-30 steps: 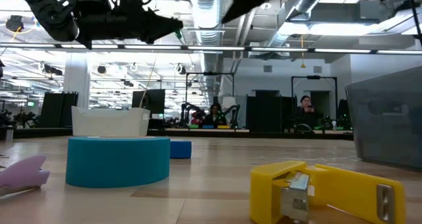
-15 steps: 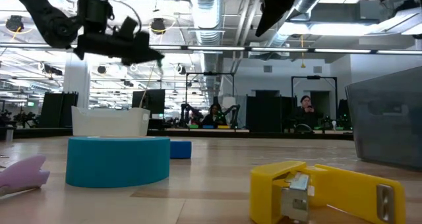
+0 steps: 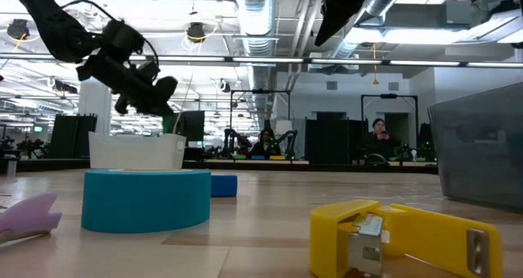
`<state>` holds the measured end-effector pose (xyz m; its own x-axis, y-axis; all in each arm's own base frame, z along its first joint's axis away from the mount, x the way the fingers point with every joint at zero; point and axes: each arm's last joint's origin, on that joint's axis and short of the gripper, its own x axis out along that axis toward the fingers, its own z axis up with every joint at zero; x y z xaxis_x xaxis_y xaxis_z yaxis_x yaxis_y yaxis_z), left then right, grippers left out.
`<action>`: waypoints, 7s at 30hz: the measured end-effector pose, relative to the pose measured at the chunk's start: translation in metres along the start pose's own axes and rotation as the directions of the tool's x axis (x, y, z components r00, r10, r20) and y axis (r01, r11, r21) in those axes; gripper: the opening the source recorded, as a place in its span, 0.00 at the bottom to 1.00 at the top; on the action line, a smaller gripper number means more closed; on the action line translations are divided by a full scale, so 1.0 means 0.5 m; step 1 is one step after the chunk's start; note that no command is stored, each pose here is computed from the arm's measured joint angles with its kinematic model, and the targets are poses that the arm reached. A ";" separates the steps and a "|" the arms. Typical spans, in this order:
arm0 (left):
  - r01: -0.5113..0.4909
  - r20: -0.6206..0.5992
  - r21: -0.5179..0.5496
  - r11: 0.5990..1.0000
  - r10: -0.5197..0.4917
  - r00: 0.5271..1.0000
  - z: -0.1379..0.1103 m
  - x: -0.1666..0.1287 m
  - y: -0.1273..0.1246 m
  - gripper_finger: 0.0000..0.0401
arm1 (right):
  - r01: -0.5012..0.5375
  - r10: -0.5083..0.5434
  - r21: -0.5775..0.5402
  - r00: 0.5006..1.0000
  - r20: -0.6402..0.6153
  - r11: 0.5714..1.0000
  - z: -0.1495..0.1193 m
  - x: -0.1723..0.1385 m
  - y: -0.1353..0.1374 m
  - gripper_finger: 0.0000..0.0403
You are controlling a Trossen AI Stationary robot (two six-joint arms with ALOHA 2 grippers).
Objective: Pick and place Stapler, Stapler remover, tape
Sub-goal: Put the green stapler into the top white bin, then put the violet staple remover into the bottom white bin
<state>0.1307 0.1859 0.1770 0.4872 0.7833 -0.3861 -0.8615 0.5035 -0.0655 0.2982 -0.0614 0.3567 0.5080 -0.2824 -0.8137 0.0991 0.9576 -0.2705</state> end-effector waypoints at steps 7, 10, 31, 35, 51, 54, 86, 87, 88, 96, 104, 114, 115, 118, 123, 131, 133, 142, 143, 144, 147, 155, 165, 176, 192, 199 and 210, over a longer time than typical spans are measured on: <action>-0.121 -0.143 0.016 0.992 0.123 0.982 -0.029 -0.003 0.009 0.12 | 0.001 -0.001 0.001 1.000 0.003 1.000 0.001 0.000 0.000 0.25; -0.141 -0.155 0.013 0.990 0.142 0.978 -0.032 -0.003 0.010 0.12 | 0.000 0.000 0.001 1.000 0.003 1.000 0.001 0.000 0.000 0.25; -0.186 -0.146 0.024 0.982 0.188 0.971 -0.031 -0.004 0.013 0.44 | -0.005 0.005 -0.002 1.000 -0.004 1.000 -0.001 0.000 0.001 0.25; -0.241 -0.139 0.032 0.970 0.243 0.960 -0.031 -0.004 0.016 0.48 | -0.005 0.005 -0.002 1.000 -0.004 1.000 -0.001 0.000 0.002 0.25; 0.224 -0.179 0.182 0.957 -0.192 0.965 -0.037 -0.009 -0.057 0.21 | -0.027 0.026 -0.055 0.999 -0.026 0.998 -0.006 -0.012 0.021 0.25; 0.303 -0.189 0.280 0.911 -0.257 0.948 -0.045 -0.021 -0.106 0.14 | -0.038 0.036 -0.067 0.999 -0.038 0.997 -0.011 -0.022 0.029 0.25; 0.696 -0.245 0.451 0.560 -0.672 0.699 -0.028 -0.281 -0.406 0.01 | -0.005 -0.030 0.199 0.985 0.172 0.980 -0.247 -0.065 0.134 0.01; 0.702 -0.247 0.445 0.556 -0.677 0.693 -0.030 -0.286 -0.408 0.01 | -0.006 -0.034 0.208 0.982 0.187 0.978 -0.256 -0.063 0.138 0.00; 0.702 -0.246 0.443 0.558 -0.677 0.694 -0.032 -0.290 -0.410 0.01 | -0.015 -0.029 0.214 0.979 0.201 0.977 -0.263 -0.061 0.142 0.01; 0.757 -0.258 0.395 0.520 -0.728 0.635 -0.044 -0.340 -0.437 0.01 | -0.071 0.011 0.194 0.955 0.295 0.978 -0.263 -0.062 0.165 0.00; 0.802 -0.294 0.402 0.442 -0.767 0.570 -0.051 -0.393 -0.505 0.01 | -0.047 -0.024 0.181 0.928 0.371 0.982 -0.247 -0.067 0.162 0.00; 0.824 -0.444 0.465 0.323 -0.720 0.533 -0.089 -0.446 -0.576 0.01 | -0.080 -0.025 0.265 0.927 0.373 0.961 -0.241 -0.061 0.164 0.00; 0.826 -0.463 0.473 0.307 -0.711 0.530 -0.096 -0.452 -0.580 0.01 | -0.084 -0.025 0.278 0.930 0.367 0.957 -0.241 -0.059 0.165 0.00; 0.825 -0.531 0.505 0.253 -0.662 0.528 -0.121 -0.469 -0.590 0.01 | -0.090 -0.021 0.303 0.938 0.345 0.949 -0.235 -0.046 0.172 0.00; 0.829 -0.610 0.535 0.161 -0.606 0.511 -0.142 -0.507 -0.585 0.01 | -0.083 -0.018 0.351 0.961 0.274 0.933 -0.224 -0.007 0.188 0.00; 0.841 -0.639 0.539 0.050 -0.626 0.447 -0.161 -0.558 -0.575 0.01 | -0.038 -0.019 0.348 0.987 0.159 0.937 -0.205 0.078 0.219 0.00; 0.842 -0.641 0.538 0.046 -0.627 0.443 -0.162 -0.561 -0.575 0.01 | -0.022 -0.026 0.346 0.991 0.134 0.938 -0.202 0.100 0.223 0.00; 0.852 -0.642 0.518 0.078 -0.623 0.447 -0.159 -0.551 -0.577 0.02 | 0.033 -0.053 0.348 0.997 0.048 0.937 -0.203 0.150 0.216 0.00; 0.858 -0.648 0.507 0.080 -0.621 0.441 -0.159 -0.548 -0.577 0.03 | 0.029 -0.051 0.347 0.997 0.055 0.937 -0.202 0.149 0.218 0.00; 0.866 -0.657 0.493 0.081 -0.618 0.432 -0.160 -0.544 -0.576 0.05 | 0.024 -0.047 0.345 0.997 0.060 0.938 -0.202 0.146 0.219 0.00; 0.875 -0.684 0.479 0.069 -0.595 0.422 -0.173 -0.534 -0.573 0.11 | 0.001 -0.035 0.342 0.995 0.094 0.940 -0.200 0.128 0.223 0.00; 0.838 -0.712 0.540 -0.080 -0.574 0.404 -0.243 -0.530 -0.599 0.25 | -0.048 -0.024 0.360 0.981 0.193 0.932 -0.199 0.074 0.212 0.00; 0.811 -0.687 0.566 -0.147 -0.628 0.365 -0.265 -0.538 -0.622 0.37 | -0.087 -0.026 0.385 0.960 0.279 0.919 -0.203 0.026 0.193 0.00; 0.836 -0.747 0.524 -0.163 -0.559 0.359 -0.315 -0.502 -0.635 0.39 | -0.093 -0.026 0.388 0.957 0.290 0.917 -0.204 0.020 0.191 0.00; 0.890 -0.784 0.440 -0.119 -0.534 0.317 -0.336 -0.481 -0.643 0.38 | -0.091 -0.027 0.386 0.957 0.290 0.918 -0.204 0.020 0.191 0.00; 0.902 -0.804 0.415 -0.116 -0.511 0.304 -0.360 -0.474 -0.646 0.37 | -0.091 -0.027 0.385 0.957 0.289 0.919 -0.204 0.020 0.191 0.00; 0.908 -0.809 0.403 -0.112 -0.508 0.296 -0.370 -0.470 -0.649 0.28 | -0.089 -0.027 0.380 0.957 0.288 0.921 -0.205 0.020 0.191 0.00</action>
<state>0.2693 -0.2291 0.1188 0.4659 -0.3189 -0.8254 0.5968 0.8019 0.0271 0.2252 0.0214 0.2702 0.7302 -0.2795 -0.6234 0.3715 0.9283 0.0189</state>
